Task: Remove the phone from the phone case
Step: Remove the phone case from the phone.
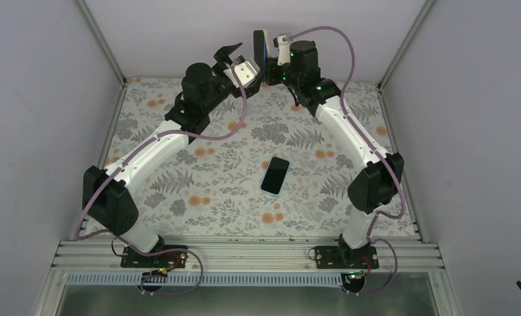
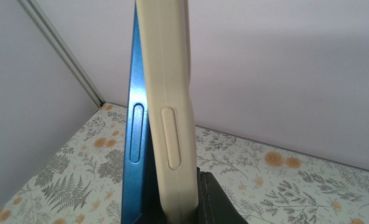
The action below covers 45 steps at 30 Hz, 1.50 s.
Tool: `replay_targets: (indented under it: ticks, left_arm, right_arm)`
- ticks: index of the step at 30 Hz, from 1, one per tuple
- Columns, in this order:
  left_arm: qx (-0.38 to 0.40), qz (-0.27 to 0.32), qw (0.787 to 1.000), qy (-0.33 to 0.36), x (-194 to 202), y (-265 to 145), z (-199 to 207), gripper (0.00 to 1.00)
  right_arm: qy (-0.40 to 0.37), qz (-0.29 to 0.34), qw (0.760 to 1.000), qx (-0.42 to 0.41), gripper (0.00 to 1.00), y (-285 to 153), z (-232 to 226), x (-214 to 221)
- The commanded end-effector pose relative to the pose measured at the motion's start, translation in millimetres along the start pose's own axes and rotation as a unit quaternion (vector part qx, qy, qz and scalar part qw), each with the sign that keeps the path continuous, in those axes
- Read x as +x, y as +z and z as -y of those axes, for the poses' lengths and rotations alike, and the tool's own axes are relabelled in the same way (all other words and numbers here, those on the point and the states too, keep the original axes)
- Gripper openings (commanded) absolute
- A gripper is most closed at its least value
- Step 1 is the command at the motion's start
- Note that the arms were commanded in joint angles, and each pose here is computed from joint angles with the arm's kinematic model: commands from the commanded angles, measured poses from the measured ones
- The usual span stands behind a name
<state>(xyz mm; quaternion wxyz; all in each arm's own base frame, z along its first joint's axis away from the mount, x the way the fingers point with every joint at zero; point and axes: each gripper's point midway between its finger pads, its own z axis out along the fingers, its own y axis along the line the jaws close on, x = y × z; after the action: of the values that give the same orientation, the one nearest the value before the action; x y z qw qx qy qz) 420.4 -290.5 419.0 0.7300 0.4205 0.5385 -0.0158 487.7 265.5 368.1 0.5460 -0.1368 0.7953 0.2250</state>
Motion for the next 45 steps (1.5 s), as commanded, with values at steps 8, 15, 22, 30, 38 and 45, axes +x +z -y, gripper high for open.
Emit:
replay_targets:
  ticks: [8,15,22,30,38,45]
  left_arm:
    - [0.012,0.024,0.999,-0.023,1,18,9,1.00]
    - [0.016,0.019,0.999,-0.029,14,21,14,1.00]
    - [0.003,0.015,0.999,-0.036,20,26,9,0.99]
    - [-0.046,0.002,0.998,-0.049,25,28,-12,0.99]
    - [-0.037,0.001,0.997,-0.061,27,36,-7,0.99]
    - [-0.021,0.005,0.998,-0.064,26,34,2,0.98]
  right_arm:
    - [0.020,0.108,0.994,0.009,0.03,-16,-7,-67]
    - [0.031,0.106,0.994,-0.013,0.03,-16,-15,-70]
    - [0.030,0.104,0.994,-0.018,0.03,-17,-18,-70]
    - [0.032,0.096,0.994,-0.030,0.03,-14,-22,-64]
    - [0.042,0.078,0.995,-0.048,0.03,-10,-29,-50]
    - [0.038,0.081,0.995,-0.048,0.03,-13,-31,-52]
